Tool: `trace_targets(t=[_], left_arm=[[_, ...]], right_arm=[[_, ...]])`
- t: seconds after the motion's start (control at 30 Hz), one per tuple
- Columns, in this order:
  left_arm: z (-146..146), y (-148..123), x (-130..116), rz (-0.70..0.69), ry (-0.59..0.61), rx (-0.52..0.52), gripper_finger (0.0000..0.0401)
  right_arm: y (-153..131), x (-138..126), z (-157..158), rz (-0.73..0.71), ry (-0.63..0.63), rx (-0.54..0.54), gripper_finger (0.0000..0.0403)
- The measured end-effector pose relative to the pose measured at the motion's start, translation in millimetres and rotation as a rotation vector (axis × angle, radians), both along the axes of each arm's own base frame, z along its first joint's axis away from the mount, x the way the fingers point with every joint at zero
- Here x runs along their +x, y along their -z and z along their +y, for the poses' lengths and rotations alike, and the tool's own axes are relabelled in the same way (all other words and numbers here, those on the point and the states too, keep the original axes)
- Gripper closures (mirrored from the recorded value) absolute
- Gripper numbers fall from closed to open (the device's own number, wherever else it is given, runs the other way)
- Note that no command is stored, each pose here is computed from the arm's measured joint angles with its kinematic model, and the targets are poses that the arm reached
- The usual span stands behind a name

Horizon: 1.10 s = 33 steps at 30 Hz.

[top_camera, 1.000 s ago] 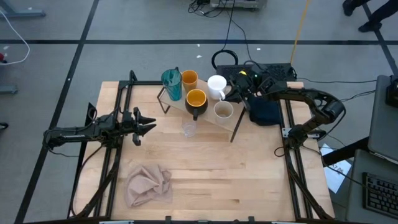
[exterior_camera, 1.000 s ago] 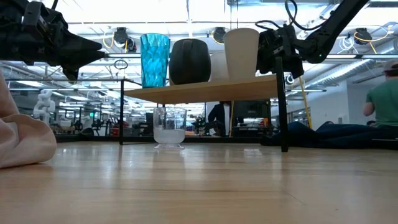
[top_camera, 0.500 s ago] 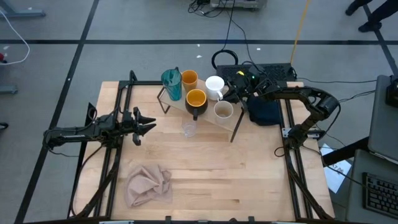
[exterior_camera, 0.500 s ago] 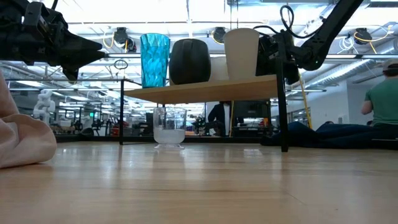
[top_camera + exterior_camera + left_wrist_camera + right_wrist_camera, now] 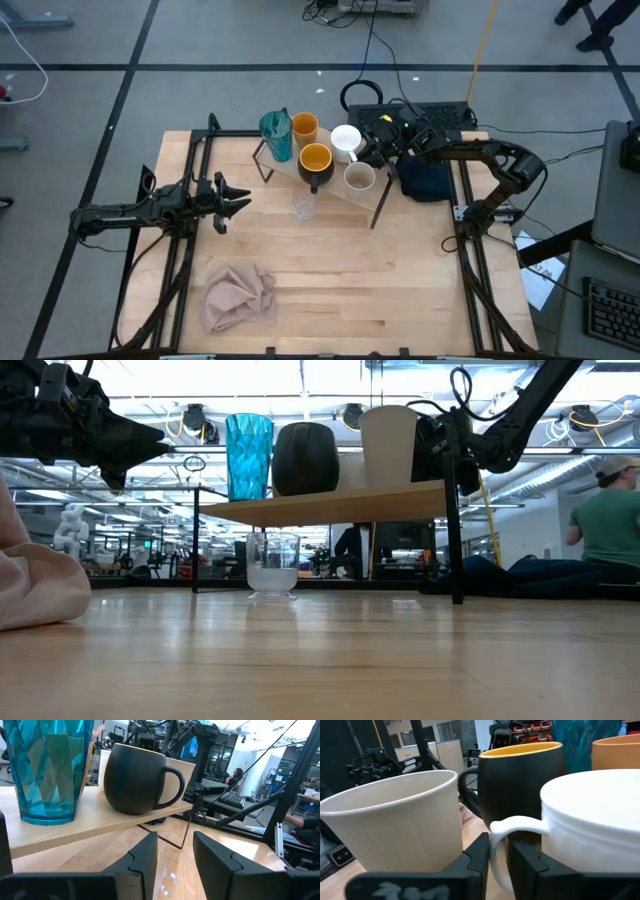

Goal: Stack small to large cups/mugs on shelf
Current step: Put the white mug on the shelf, then put the transparent cup on the shelf

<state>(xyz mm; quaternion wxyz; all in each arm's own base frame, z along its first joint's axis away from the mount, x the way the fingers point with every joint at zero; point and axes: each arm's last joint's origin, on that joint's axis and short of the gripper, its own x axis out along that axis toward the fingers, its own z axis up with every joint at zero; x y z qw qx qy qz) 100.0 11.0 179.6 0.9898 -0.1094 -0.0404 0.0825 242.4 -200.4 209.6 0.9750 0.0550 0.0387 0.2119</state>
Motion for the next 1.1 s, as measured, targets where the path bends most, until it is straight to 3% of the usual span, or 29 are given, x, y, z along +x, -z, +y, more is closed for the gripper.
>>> trace_targets(t=[0.47, 1.1], left_arm=[[0.0, 0.6, 0.0, 0.006, 0.000, -0.001, 0.0277], [0.0, 1.4, 0.1, 0.014, 0.000, -0.002, 0.0277]], right_arm=[[-4.1, -9.5, -8.5, -0.008, 0.043, -0.008, 0.0258], [-6.3, -20.0, -11.8, 0.028, 0.068, 0.017, 0.0250]])
